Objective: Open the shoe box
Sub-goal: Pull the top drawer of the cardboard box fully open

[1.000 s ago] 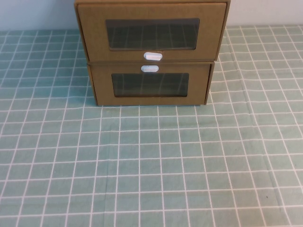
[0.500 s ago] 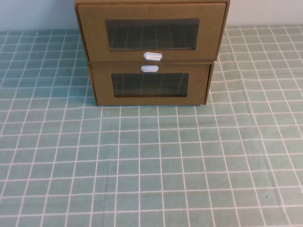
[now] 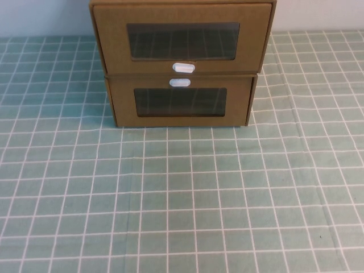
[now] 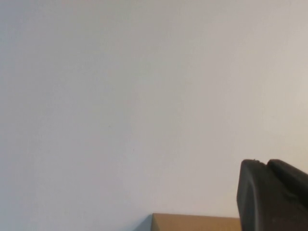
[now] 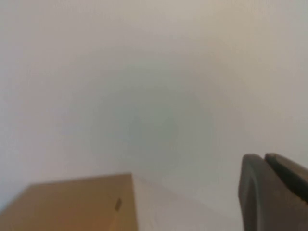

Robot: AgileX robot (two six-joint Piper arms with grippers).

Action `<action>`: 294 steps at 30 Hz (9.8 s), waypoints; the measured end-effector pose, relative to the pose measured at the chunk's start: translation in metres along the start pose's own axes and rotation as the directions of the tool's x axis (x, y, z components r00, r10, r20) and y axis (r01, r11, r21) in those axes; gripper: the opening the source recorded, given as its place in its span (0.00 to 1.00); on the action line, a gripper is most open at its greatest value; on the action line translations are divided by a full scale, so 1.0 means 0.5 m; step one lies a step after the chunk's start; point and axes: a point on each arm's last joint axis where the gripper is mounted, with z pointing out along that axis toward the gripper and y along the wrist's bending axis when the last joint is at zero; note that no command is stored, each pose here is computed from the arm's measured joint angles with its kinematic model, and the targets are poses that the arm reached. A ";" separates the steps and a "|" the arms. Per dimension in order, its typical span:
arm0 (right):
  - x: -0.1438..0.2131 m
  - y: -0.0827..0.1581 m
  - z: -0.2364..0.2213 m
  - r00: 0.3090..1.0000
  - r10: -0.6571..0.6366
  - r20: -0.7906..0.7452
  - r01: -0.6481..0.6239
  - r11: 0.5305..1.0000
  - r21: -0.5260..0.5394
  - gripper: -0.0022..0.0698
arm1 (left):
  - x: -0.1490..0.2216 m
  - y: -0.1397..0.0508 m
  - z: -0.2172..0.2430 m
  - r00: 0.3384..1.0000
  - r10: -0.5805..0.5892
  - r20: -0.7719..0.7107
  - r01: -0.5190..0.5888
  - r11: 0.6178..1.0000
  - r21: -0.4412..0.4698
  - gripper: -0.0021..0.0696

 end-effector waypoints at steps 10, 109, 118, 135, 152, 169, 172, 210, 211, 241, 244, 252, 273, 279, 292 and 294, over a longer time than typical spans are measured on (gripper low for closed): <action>0.136 -0.024 0.197 0.939 -0.095 -0.329 0.115 0.993 0.041 0.01 | 0.159 0.028 0.188 0.959 -0.105 -0.263 0.092 0.994 -0.063 0.02; 0.755 0.424 0.441 0.182 -0.983 -0.037 0.801 0.170 -0.574 0.41 | 0.485 -0.078 0.578 0.529 0.057 -0.847 0.530 0.757 0.382 0.02; 0.742 0.427 0.440 0.211 -0.977 -0.036 0.792 0.192 -0.580 0.40 | 0.485 -0.078 0.578 0.531 0.057 -0.845 0.529 0.757 0.384 0.02; 0.669 0.429 0.423 0.297 -0.955 0.015 0.772 0.231 -0.592 0.40 | 0.485 -0.078 0.578 0.530 0.058 -0.846 0.530 0.756 0.384 0.02; 0.720 0.410 0.422 0.190 -0.982 -0.015 0.798 0.164 -0.580 0.40 | 0.485 -0.078 0.578 0.530 0.058 -0.846 0.530 0.756 0.384 0.02; 0.727 0.405 0.462 0.209 -0.977 -0.034 0.806 0.192 -0.560 0.36 | 0.485 -0.078 0.578 0.530 0.058 -0.846 0.530 0.756 0.384 0.02; 0.730 0.409 0.472 0.216 -0.976 -0.038 0.809 0.200 -0.553 0.32 | 0.485 -0.078 0.578 0.532 0.059 -0.845 0.529 0.756 0.386 0.02; 0.727 0.431 0.379 0.090 -0.995 0.036 0.824 0.054 -0.564 0.05 | 0.486 -0.076 0.577 0.523 0.071 -0.849 0.521 0.762 0.385 0.02; 0.726 0.430 0.368 0.081 -0.996 0.040 0.822 0.044 -0.568 0.05 | 0.486 -0.076 0.577 0.523 0.070 -0.850 0.522 0.762 0.384 0.02; 0.675 0.407 0.121 0.142 -0.990 -0.022 0.697 0.116 -0.708 0.05 | 0.488 -0.077 0.577 0.519 0.070 -0.852 0.523 0.762 0.381 0.02; 0.674 0.407 0.121 0.155 -0.987 -0.032 0.696 0.132 -0.706 0.06 | 0.488 -0.077 0.577 0.519 0.071 -0.852 0.522 0.763 0.382 0.02; 0.672 0.410 0.110 0.277 -0.948 -0.157 0.592 0.297 -0.749 0.29 | 0.484 -0.077 0.577 0.523 0.070 -0.850 0.522 0.762 0.384 0.02; 0.328 0.337 0.059 0.819 -0.553 -0.151 0.278 0.614 -0.739 0.35 | 0.140 -0.091 0.412 0.679 0.286 -0.676 0.196 0.817 0.542 0.02; 0.236 0.223 0.048 0.833 -0.518 -0.194 0.340 0.756 -0.559 0.20 | 0.054 -0.080 0.317 0.673 0.345 -0.654 0.060 0.856 0.513 0.02; 0.255 0.033 -0.016 0.627 -0.695 -0.352 0.568 0.717 -0.404 0.02 | 0.145 -0.038 0.014 0.536 0.381 -0.754 -0.045 0.904 0.425 0.02; 0.277 0.012 -0.031 0.616 -0.703 -0.356 0.572 0.709 -0.412 0.02 | 0.191 -0.030 -0.027 0.537 0.365 -0.761 -0.049 0.914 0.404 0.02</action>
